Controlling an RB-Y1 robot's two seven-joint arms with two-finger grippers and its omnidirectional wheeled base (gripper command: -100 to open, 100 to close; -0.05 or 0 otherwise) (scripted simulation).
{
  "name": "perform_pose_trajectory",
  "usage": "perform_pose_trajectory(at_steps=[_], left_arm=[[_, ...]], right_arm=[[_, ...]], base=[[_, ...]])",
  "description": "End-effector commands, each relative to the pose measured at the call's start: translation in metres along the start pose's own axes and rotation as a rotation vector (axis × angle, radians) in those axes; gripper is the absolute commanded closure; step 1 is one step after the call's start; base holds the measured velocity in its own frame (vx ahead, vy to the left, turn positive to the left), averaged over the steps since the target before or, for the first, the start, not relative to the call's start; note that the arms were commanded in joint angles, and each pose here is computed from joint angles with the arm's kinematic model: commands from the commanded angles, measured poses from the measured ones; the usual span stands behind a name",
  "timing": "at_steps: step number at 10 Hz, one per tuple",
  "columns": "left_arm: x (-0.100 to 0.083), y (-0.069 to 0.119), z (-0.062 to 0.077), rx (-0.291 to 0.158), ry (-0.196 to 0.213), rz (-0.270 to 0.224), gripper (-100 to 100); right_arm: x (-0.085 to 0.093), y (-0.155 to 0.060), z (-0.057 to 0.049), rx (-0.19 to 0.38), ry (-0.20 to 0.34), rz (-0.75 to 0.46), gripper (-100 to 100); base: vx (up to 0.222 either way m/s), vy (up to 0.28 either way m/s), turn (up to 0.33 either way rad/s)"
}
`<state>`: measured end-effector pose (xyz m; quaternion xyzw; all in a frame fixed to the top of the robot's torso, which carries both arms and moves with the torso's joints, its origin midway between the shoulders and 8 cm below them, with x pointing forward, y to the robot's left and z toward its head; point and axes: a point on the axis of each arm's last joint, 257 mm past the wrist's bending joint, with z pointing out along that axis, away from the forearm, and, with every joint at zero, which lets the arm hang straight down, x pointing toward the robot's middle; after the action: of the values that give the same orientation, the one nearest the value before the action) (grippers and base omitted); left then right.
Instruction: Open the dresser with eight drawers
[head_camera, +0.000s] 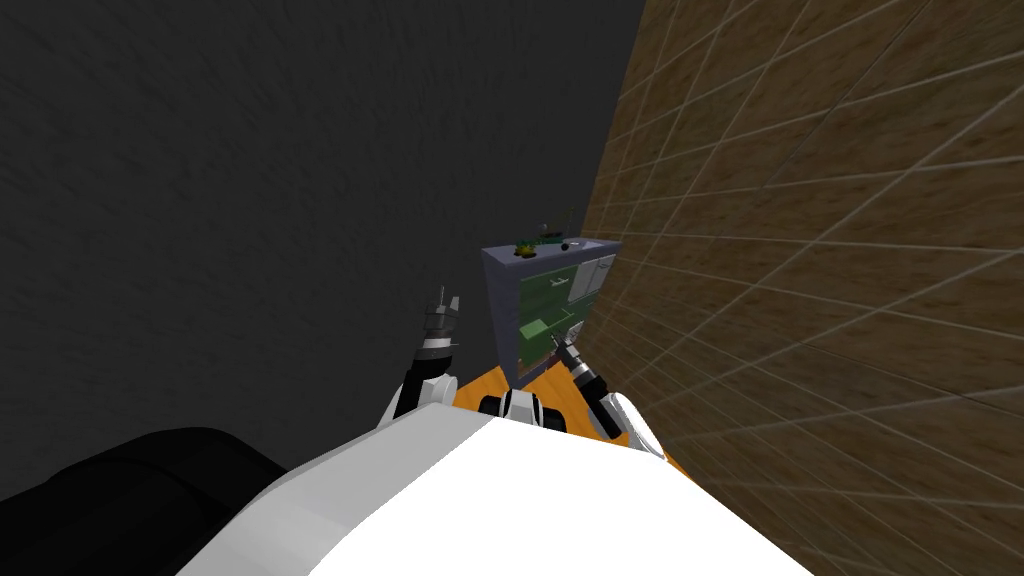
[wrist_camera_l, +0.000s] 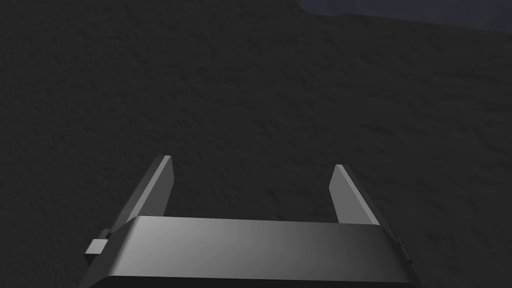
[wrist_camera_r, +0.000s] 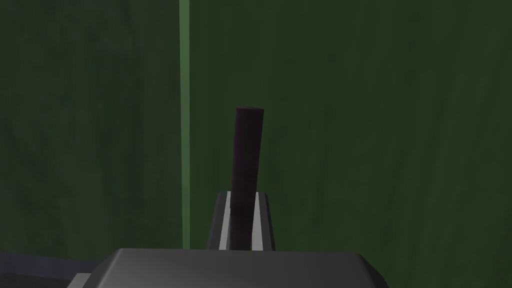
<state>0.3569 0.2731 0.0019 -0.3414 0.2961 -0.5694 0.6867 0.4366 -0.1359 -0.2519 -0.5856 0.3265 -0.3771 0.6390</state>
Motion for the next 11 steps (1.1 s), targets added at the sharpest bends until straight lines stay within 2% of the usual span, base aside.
perform_pose_trajectory(at_steps=[1,3,4,11], left_arm=[[0.0,0.0,0.0,0.0,0.0,0.0,0],[0.0,0.0,0.0,0.0,0.0,0.0,0],[0.0,0.0,0.0,0.0,0.0,0.0,0],[0.0,0.0,0.0,0.0,0.0,0.0,0]], right_arm=[[0.002,-0.003,-0.002,0.001,-0.005,-0.004,100],[0.004,-0.005,-0.003,0.001,-0.009,-0.003,100],[0.014,-0.009,0.0,-0.013,0.0,0.0,-100],[0.055,-0.045,0.019,-0.011,0.029,-0.001,-100]], base=[[-0.156,-0.097,-0.031],[-0.156,-0.113,-0.023],[-0.113,-0.042,0.044],[-0.05,0.03,0.046]])
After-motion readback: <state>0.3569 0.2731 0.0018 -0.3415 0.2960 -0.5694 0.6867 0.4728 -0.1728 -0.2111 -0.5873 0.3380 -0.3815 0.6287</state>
